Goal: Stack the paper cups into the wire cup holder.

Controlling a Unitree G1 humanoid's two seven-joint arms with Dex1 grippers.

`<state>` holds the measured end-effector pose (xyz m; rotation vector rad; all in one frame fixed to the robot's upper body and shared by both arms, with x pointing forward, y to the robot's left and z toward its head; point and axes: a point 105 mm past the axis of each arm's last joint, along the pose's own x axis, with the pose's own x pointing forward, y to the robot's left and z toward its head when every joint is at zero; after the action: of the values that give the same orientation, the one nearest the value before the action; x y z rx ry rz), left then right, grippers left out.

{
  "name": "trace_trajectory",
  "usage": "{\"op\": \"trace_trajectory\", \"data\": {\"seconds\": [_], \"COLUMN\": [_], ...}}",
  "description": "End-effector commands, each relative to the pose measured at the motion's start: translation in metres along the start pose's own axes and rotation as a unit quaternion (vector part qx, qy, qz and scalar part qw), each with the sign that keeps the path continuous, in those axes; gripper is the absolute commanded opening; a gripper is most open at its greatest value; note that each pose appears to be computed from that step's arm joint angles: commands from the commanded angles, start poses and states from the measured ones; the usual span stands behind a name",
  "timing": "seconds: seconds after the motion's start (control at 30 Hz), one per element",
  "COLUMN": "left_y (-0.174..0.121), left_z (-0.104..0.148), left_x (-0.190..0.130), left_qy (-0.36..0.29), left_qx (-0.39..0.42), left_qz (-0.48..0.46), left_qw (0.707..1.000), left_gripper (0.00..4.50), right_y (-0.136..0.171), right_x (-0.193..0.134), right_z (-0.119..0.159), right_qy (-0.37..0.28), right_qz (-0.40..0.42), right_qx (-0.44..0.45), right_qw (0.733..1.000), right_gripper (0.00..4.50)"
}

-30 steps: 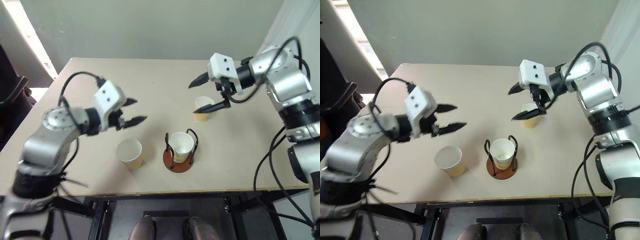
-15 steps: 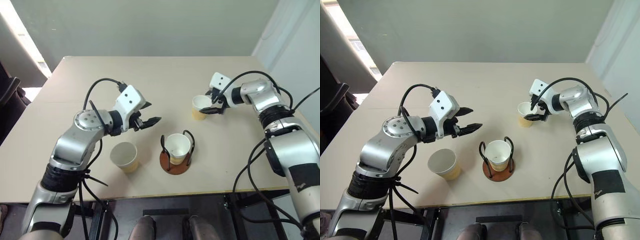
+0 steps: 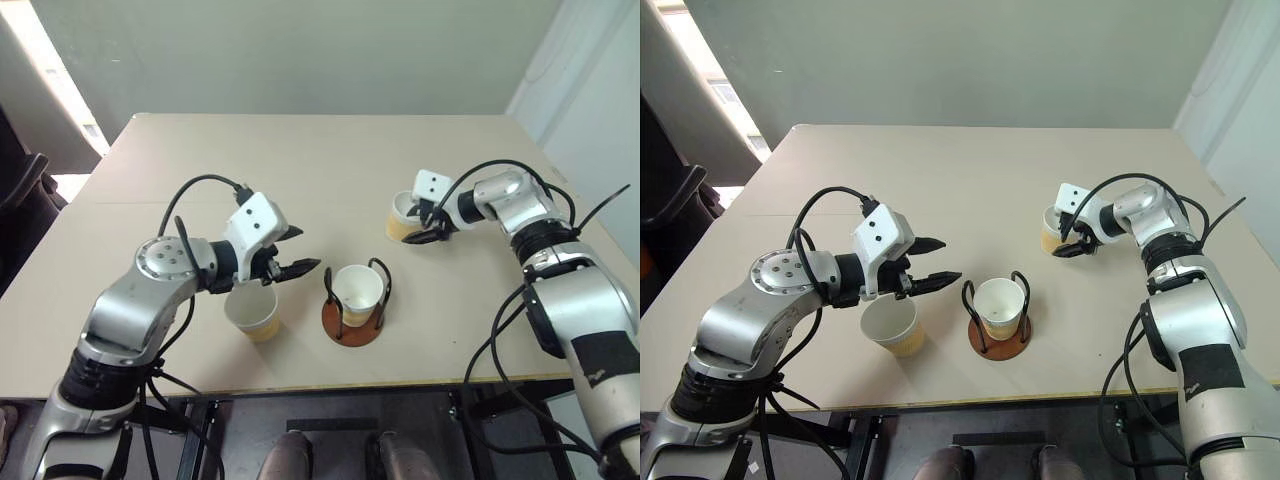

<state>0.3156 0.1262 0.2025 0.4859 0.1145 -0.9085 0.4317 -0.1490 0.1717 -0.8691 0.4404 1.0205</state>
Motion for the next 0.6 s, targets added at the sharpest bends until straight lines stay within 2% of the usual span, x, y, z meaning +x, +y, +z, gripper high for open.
{"op": "trace_trajectory", "data": {"seconds": [0.03, 0.2, 0.33, 0.43, 0.57, 0.6], "left_y": [0.002, 0.002, 0.0, -0.004, -0.014, -0.015], "left_z": [0.009, 0.01, 0.009, 0.011, 0.014, 0.013], "left_x": [-0.006, -0.009, -0.018, -0.021, -0.023, -0.024], "left_qy": [-0.01, -0.01, -0.008, -0.014, -0.023, -0.02], "left_qx": [0.019, 0.018, 0.012, 0.0, -0.005, -0.004], "left_qz": [0.01, 0.009, -0.002, -0.017, -0.047, -0.048], "left_qw": [1.0, 1.0, 1.0, 1.0, 0.999, 0.999], "left_gripper": [3.28, 3.28, 3.28, 3.28, 4.48, 4.48], "right_y": [-0.005, -0.009, -0.012, -0.007, -0.001, 0.001], "right_x": [-0.004, -0.004, -0.016, -0.036, -0.079, -0.091], "right_z": [0.003, 0.01, 0.021, 0.035, 0.065, 0.076], "right_qy": [0.001, -0.014, -0.045, -0.091, -0.158, -0.179], "right_qz": [-0.013, -0.031, -0.02, 0.036, 0.084, 0.086], "right_qx": [-0.017, -0.022, -0.024, -0.011, -0.047, -0.058], "right_qw": [1.0, 0.999, 0.998, 0.995, 0.983, 0.978], "right_gripper": [1.77, 0.03, 0.03, 0.03, 0.0, 0.0]}}
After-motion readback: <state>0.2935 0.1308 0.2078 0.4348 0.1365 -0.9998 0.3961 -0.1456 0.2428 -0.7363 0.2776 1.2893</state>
